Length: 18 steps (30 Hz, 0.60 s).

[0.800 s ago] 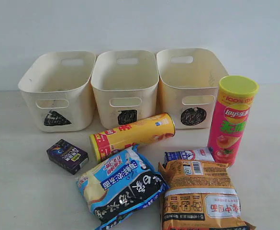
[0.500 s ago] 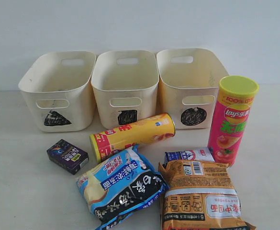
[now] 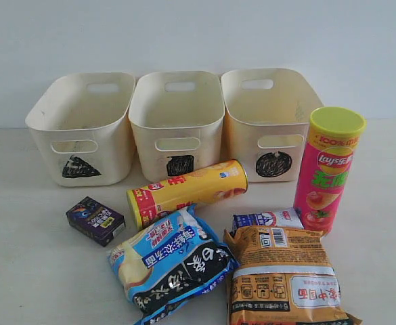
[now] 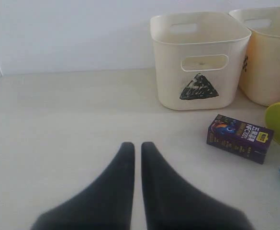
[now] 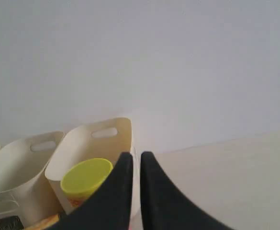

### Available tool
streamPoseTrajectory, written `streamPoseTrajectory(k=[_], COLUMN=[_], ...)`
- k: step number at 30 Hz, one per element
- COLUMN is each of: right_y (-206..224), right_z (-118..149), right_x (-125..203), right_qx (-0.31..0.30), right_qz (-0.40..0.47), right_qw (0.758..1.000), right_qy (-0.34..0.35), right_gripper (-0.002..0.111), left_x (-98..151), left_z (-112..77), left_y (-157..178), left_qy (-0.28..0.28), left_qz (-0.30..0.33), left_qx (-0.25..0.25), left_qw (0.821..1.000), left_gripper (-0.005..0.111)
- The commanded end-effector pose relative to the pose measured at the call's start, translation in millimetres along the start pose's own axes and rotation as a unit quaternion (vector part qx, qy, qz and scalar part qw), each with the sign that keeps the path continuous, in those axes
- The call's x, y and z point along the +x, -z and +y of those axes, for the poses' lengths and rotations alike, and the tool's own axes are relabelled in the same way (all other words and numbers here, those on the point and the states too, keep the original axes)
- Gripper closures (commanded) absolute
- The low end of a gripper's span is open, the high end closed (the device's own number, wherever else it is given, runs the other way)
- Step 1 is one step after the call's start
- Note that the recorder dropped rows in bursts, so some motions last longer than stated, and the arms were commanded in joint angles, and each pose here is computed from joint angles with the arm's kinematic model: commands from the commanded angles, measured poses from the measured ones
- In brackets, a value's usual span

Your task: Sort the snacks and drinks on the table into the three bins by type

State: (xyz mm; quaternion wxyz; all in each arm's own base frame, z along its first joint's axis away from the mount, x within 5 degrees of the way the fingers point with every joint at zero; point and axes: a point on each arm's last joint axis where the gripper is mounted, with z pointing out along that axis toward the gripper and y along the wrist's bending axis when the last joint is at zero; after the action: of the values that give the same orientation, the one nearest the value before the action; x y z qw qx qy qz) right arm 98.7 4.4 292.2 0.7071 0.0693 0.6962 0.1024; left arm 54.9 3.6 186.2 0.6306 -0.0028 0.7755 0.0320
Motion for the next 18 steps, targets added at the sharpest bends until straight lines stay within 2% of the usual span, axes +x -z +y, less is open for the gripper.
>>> streamPoseTrajectory(k=[1, 7, 12, 18], right_y=[-14, -29, -36, -53], right_z=[2, 6, 5, -3], right_x=[-10, -24, -21, 13], right_qx=[0.009, 0.008, 0.009, 0.025], right_qz=[0.038, 0.039, 0.048, 0.163], right_qw=[0.999, 0.996, 0.995, 0.983], right_qy=[0.028, 0.082, 0.084, 0.083], right_gripper=[0.104, 0.104, 0.104, 0.105], left_x=[-1, -1, -1, -1], left_z=[0.1, 0.1, 0.1, 0.1], left_y=[1, 1, 1, 1], left_qy=[0.005, 0.005, 0.005, 0.005], left_qz=[-0.005, -0.005, -0.005, -0.005], left_qx=[0.000, 0.000, 0.000, 0.000], left_qw=[1.000, 1.000, 1.000, 1.000], left_gripper=[0.102, 0.102, 0.102, 0.102])
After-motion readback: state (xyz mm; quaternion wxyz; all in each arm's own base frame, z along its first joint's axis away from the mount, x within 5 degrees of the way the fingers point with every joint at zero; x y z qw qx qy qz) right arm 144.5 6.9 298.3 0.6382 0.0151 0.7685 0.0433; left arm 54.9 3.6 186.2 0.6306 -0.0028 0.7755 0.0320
